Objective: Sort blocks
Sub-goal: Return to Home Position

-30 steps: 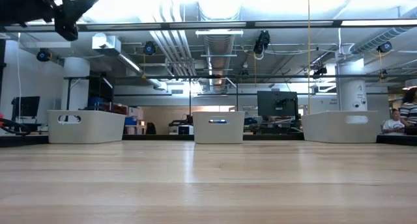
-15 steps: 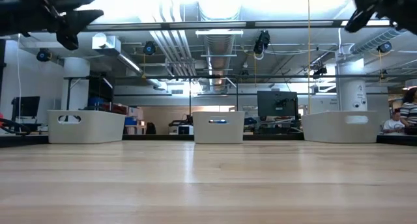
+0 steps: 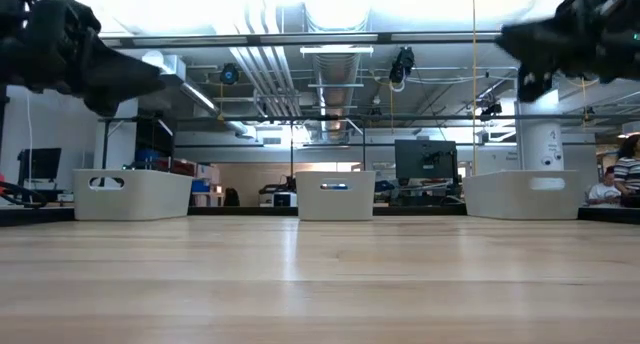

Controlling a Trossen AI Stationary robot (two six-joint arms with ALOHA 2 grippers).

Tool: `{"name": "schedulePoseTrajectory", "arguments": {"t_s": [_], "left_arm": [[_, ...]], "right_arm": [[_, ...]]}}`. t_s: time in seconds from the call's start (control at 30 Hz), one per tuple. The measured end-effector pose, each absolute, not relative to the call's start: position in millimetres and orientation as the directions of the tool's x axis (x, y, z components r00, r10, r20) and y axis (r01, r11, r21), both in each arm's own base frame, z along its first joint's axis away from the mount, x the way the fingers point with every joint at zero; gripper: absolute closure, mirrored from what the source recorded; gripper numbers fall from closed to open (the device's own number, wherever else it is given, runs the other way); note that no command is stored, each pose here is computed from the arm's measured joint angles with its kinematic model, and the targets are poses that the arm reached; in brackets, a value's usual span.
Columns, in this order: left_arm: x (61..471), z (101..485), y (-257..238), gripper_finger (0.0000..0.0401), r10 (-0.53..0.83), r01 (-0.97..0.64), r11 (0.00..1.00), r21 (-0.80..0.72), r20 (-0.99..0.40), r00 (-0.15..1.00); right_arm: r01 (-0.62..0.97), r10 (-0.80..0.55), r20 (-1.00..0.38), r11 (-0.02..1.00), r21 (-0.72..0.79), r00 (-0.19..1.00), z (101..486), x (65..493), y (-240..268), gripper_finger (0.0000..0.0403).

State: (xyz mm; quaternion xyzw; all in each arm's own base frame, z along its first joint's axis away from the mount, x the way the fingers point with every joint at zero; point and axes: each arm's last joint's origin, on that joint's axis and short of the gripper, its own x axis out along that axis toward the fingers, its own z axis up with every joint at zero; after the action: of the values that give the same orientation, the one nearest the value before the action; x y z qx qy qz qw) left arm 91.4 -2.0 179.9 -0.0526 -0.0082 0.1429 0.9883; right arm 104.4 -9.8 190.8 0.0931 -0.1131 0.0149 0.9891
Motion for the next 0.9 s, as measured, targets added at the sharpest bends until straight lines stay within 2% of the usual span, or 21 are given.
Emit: {"name": "schedulePoseTrajectory", "arguments": {"t_s": [0.1, 0.23, 0.47, 0.6, 0.9], "left_arm": [[93.0, 175.5, -2.4, 0.0250, 0.280, -0.278, 0.954, -0.116, 0.007, 0.960], [93.7, 174.9, -2.2, 0.0250, 0.293, -0.291, 0.952, -0.100, 0.003, 0.956], [93.8, 174.8, -2.0, 0.0250, 0.298, -0.295, 0.949, -0.114, 0.002, 0.955], [93.8, 174.7, -2.0, 0.0250, 0.298, -0.295, 0.949, -0.114, 0.002, 0.955], [94.0, 174.4, -2.1, 0.0250, 0.298, -0.296, 0.949, -0.112, -0.002, 0.955]], "right_arm": [[-0.032, 0.001, 0.153, 0.979, 0.202, 0.988, 183.6, 105.8, -10.1, 0.0330], [-0.010, -0.022, 0.158, 0.980, 0.200, 0.987, 184.0, 105.7, -10.8, 0.0320], [-0.022, -0.027, 0.134, 0.935, 0.353, 0.991, 181.6, 106.3, -11.0, 0.0309], [-0.023, -0.027, 0.128, 0.927, 0.374, 0.991, 181.2, 106.5, -11.0, 0.0305], [-0.022, -0.027, 0.126, 0.929, 0.370, 0.992, 180.8, 106.6, -11.0, 0.0321]]}}
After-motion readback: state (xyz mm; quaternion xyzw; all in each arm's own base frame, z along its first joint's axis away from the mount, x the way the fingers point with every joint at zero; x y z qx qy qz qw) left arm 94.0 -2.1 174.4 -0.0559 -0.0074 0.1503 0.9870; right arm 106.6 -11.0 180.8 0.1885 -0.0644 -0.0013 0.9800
